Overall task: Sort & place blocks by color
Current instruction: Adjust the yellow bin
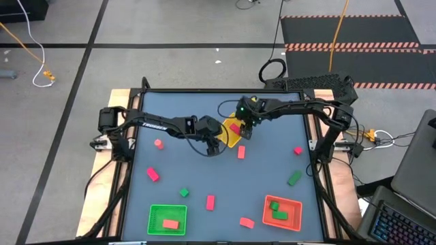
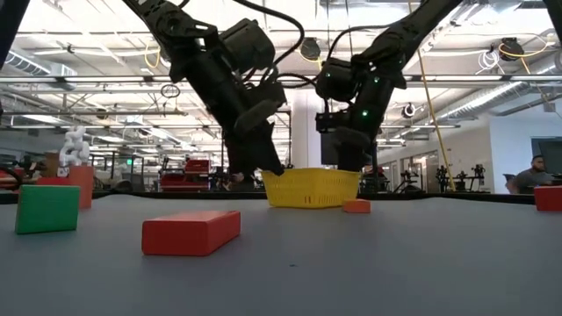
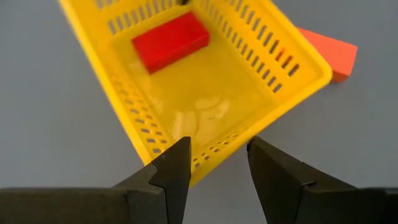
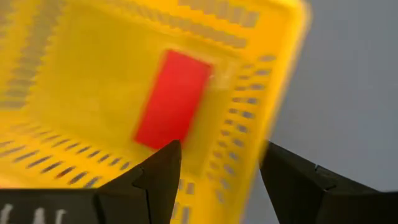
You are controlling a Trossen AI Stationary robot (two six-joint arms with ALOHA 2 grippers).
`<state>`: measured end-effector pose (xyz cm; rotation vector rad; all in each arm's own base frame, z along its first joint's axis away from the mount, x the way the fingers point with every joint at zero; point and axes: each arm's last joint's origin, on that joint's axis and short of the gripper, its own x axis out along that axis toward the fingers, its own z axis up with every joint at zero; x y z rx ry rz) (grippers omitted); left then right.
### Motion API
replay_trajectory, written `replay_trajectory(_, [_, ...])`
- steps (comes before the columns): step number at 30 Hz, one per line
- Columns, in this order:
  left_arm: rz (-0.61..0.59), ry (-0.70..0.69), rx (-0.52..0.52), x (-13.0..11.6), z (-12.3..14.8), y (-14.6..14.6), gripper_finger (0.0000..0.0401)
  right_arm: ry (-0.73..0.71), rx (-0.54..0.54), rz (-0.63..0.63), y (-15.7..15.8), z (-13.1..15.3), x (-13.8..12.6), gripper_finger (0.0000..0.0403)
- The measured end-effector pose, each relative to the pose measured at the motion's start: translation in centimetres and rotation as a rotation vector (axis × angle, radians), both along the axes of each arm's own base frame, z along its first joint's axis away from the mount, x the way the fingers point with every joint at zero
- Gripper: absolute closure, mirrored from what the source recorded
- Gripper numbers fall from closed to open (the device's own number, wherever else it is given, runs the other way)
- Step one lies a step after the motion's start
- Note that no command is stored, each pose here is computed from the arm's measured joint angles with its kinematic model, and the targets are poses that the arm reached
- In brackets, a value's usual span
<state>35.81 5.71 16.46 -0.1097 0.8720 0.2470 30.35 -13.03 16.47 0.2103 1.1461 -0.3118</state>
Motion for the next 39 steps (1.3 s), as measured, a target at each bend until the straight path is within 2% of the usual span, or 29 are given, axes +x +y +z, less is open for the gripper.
replay_trajectory(3, [0.016, 0.013, -0.012, -0.2, -0.1, 0.3, 0.0242, -0.005, 0.034, 0.021, 1.2, -0.3, 0.2, 0.0195])
replay_trajectory(11, [0.037, 0.056, -0.027, -0.9, 0.3, 0.6, 0.0242, -0.028, 0.037, 0.039, 3.5, 0.2, 1.0, 0.0195])
replay_trajectory(16, [0.059, 0.106, -0.023, -2.3, 1.7, 0.9, 0.0242, -0.068, 0.068, 0.028, 4.1, 0.9, 1.1, 0.0195])
replay_trajectory(21, [0.105, 0.063, 0.023, -3.2, 3.7, 1.3, 0.0243, -0.098, 0.12, -0.003, 4.6, 1.1, 1.3, 0.0195])
replay_trajectory(26, [0.124, 0.051, 0.041, -3.3, 4.2, 1.3, 0.0243, -0.119, 0.144, -0.013, 5.3, 1.2, 1.7, 0.0195])
replay_trajectory(33, [0.141, 0.17, 0.004, -4.3, 3.6, 0.6, 0.0243, -0.12, 0.147, -0.019, 5.4, 1.2, 1.7, 0.0195])
replay_trajectory(39, [0.179, 0.242, -0.056, -6.2, 4.9, -1.3, 0.0242, -0.111, 0.097, -0.027, 5.2, 1.2, 1.7, 0.0195])
